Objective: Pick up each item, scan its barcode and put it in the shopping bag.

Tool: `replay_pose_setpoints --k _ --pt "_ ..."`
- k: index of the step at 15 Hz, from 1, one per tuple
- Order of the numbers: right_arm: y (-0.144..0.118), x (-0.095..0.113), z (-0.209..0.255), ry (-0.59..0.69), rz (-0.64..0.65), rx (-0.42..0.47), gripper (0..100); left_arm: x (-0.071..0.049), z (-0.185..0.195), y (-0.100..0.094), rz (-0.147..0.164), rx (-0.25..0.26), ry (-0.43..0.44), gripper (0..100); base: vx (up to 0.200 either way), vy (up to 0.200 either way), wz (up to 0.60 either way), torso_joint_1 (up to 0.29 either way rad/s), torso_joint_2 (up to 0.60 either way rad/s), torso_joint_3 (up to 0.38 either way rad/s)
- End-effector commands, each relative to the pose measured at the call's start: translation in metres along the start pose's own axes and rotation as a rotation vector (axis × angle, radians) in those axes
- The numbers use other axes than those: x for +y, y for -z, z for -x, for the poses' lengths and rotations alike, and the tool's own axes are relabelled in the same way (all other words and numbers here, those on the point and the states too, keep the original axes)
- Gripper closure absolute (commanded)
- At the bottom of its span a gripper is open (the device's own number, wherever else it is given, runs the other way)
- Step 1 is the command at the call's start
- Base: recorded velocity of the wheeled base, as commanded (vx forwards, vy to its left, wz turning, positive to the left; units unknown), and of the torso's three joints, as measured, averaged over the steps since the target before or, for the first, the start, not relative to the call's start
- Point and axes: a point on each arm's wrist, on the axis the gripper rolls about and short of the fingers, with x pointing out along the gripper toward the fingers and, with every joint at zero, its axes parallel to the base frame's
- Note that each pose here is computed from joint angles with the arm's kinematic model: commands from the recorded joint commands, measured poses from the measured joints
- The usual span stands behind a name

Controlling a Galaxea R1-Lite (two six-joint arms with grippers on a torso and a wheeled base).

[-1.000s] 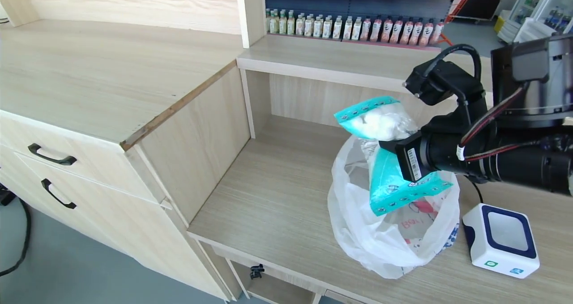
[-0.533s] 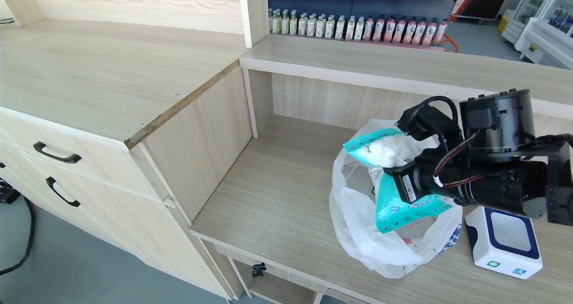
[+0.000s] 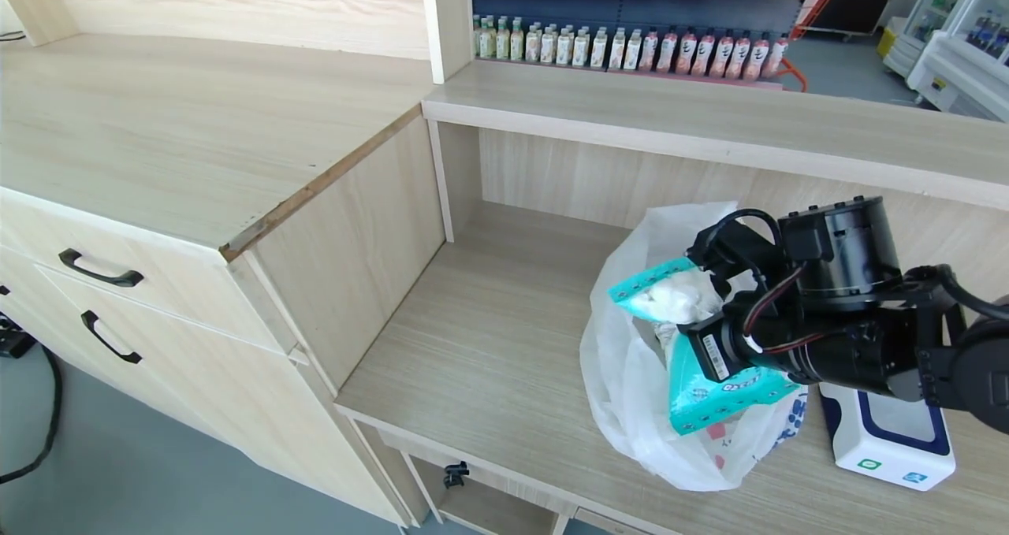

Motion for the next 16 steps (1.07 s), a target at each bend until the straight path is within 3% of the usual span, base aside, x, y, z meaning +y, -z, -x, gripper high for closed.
replay_pose_setpoints --k 1,16 --pt "0.003 -0.001 0.001 0.002 -0.001 0.006 100 0.000 0.000 0.000 0.000 0.002 -0.001 0 0.000 0.000 0.00 0.000 0.00 0.000" --pt "0.002 -0.023 -0.008 0.068 -0.078 0.017 100 0.000 0.000 0.000 0.000 0.002 -0.001 0 0.000 0.000 0.00 0.000 0.00 0.000"
